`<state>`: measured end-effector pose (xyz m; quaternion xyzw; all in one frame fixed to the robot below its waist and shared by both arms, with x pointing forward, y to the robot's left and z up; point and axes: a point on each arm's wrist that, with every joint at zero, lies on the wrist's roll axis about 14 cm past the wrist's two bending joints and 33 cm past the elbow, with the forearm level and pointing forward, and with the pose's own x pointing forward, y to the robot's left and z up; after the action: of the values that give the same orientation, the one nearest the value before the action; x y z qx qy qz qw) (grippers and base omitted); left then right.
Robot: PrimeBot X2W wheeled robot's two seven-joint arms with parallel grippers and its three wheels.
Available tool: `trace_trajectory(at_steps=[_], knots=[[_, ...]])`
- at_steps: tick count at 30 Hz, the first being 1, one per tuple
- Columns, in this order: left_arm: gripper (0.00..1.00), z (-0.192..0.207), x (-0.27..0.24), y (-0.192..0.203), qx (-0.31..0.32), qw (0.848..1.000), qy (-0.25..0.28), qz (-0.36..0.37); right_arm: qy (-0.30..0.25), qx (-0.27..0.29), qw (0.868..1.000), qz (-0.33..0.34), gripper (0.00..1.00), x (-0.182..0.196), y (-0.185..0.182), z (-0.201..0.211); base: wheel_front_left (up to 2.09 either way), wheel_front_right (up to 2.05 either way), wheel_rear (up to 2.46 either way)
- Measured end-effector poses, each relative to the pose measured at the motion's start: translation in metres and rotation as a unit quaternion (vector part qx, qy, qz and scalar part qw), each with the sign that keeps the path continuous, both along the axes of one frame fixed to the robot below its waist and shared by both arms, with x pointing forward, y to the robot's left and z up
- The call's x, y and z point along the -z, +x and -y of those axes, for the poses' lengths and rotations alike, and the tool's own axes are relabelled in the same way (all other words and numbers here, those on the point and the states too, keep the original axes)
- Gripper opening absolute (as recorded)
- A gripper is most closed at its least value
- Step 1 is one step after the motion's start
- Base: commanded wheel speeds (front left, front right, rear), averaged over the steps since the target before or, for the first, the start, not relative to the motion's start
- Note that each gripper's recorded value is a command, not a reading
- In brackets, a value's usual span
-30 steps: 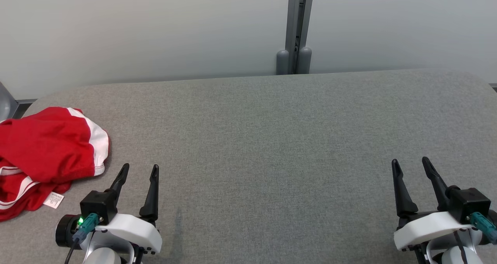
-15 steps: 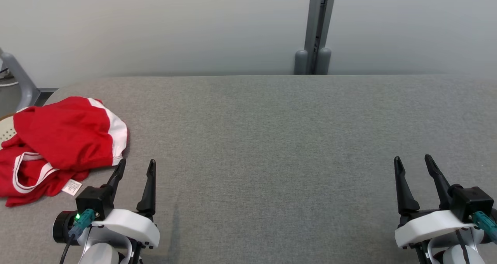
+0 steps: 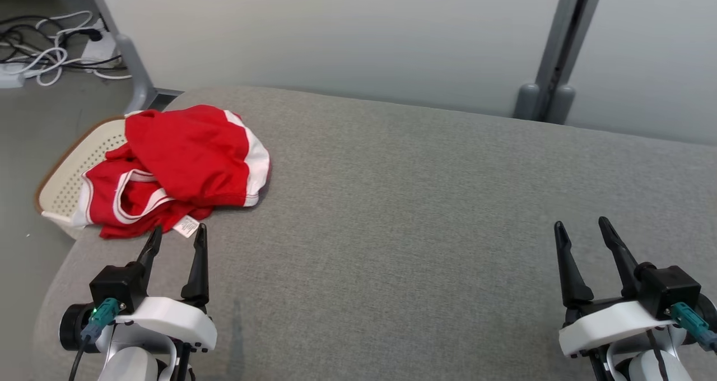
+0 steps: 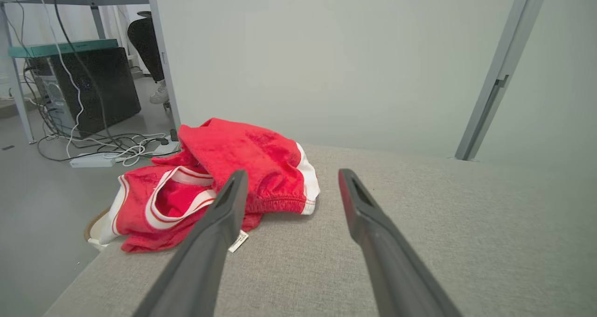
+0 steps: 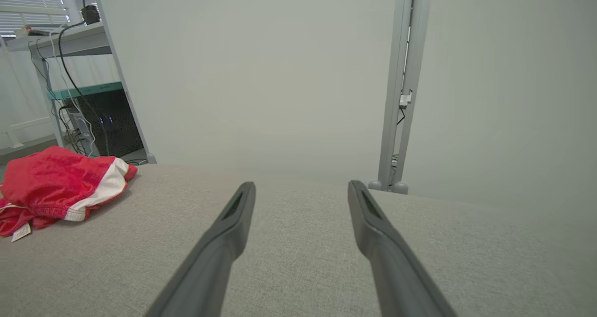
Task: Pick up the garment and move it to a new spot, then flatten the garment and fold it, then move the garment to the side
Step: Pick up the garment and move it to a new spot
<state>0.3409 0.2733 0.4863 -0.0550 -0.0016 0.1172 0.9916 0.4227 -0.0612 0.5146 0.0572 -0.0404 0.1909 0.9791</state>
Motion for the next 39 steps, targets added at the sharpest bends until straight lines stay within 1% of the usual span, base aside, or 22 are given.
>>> trace_trajectory(at_steps=[8, 18, 31, 39], knots=[[1.00, -0.032, 0.003, -0.029, -0.055, 0.998, -0.002, -0.005, -0.009, -0.058, 0.998, 0.001, 1.00, 0.002, 0.000, -0.042, 0.00, 0.00, 0.00], [1.00, -0.039, 0.006, -0.038, -0.070, 0.997, -0.005, -0.009, -0.016, -0.070, 0.997, 0.002, 1.00, 0.003, 0.000, -0.052, 0.00, 0.00, 0.00], [1.00, -0.040, 0.003, -0.033, -0.072, 0.997, -0.004, -0.005, -0.014, -0.069, 0.998, -0.002, 1.00, 0.006, 0.002, -0.051, 0.00, 0.00, 0.00], [1.00, -0.039, -0.009, -0.005, -0.065, 0.998, -0.011, 0.013, -0.017, -0.064, 0.998, 0.001, 1.00, 0.007, 0.016, -0.047, 0.00, 0.00, 0.00]])
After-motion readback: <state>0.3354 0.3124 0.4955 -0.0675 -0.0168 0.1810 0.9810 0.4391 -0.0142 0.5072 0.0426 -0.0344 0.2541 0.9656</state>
